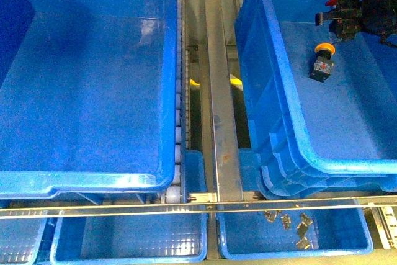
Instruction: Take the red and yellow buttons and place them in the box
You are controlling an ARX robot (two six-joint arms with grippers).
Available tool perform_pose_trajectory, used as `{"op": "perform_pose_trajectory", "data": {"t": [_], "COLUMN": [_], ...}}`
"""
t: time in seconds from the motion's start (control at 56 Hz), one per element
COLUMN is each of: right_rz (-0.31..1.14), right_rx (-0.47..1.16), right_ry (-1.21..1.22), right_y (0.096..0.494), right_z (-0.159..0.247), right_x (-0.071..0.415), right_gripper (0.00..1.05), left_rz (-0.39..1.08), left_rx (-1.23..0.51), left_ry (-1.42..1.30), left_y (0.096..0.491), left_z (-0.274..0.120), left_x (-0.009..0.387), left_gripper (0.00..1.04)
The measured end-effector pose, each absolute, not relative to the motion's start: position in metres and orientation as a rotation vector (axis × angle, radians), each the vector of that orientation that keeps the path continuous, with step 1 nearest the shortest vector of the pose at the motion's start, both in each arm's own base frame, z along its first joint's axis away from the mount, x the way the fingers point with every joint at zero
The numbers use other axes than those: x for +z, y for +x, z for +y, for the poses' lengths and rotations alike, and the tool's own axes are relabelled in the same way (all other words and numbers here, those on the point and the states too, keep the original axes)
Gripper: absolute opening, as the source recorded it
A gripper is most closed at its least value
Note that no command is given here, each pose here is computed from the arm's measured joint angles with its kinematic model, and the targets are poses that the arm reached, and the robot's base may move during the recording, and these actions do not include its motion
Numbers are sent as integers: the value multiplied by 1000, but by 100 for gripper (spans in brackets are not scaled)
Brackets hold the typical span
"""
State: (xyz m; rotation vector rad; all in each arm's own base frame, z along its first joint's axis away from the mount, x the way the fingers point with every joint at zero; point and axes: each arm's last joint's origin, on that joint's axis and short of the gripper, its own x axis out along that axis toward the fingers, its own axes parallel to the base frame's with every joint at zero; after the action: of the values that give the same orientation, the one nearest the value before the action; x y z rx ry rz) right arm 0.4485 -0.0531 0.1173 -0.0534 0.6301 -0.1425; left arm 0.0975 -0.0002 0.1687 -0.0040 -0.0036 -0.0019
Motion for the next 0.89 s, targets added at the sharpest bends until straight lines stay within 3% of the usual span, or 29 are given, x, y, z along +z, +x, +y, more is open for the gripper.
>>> {"op": "perform_pose_trajectory", "data": {"t": [0.089, 0.125, 0.322, 0.465, 0.894], "right_rz": [643, 649, 639, 614, 561], "right_rx": [-137, -134, -175, -219, -205], "right_ry": [-79, -81, -131, -135, -137], "right_y": [452, 453, 457, 444, 351], "right_z": [-51, -51, -49, -51, -47], "right_x": [115, 115, 109, 109, 150], "right_gripper": [27, 32, 65, 99, 98], "left_rz": [-4, -4, -4, -4, -4], "left_rx": [-2, -2, -2, -2, -2], "left_ry": [-4, -4, -4, -4, -4], "left_y": [97, 97, 97, 97, 97], "left_z": [0, 0, 0, 0, 0], "left_x": [169, 169, 169, 169, 169], "left_gripper": [97, 97, 97, 97, 97]}}
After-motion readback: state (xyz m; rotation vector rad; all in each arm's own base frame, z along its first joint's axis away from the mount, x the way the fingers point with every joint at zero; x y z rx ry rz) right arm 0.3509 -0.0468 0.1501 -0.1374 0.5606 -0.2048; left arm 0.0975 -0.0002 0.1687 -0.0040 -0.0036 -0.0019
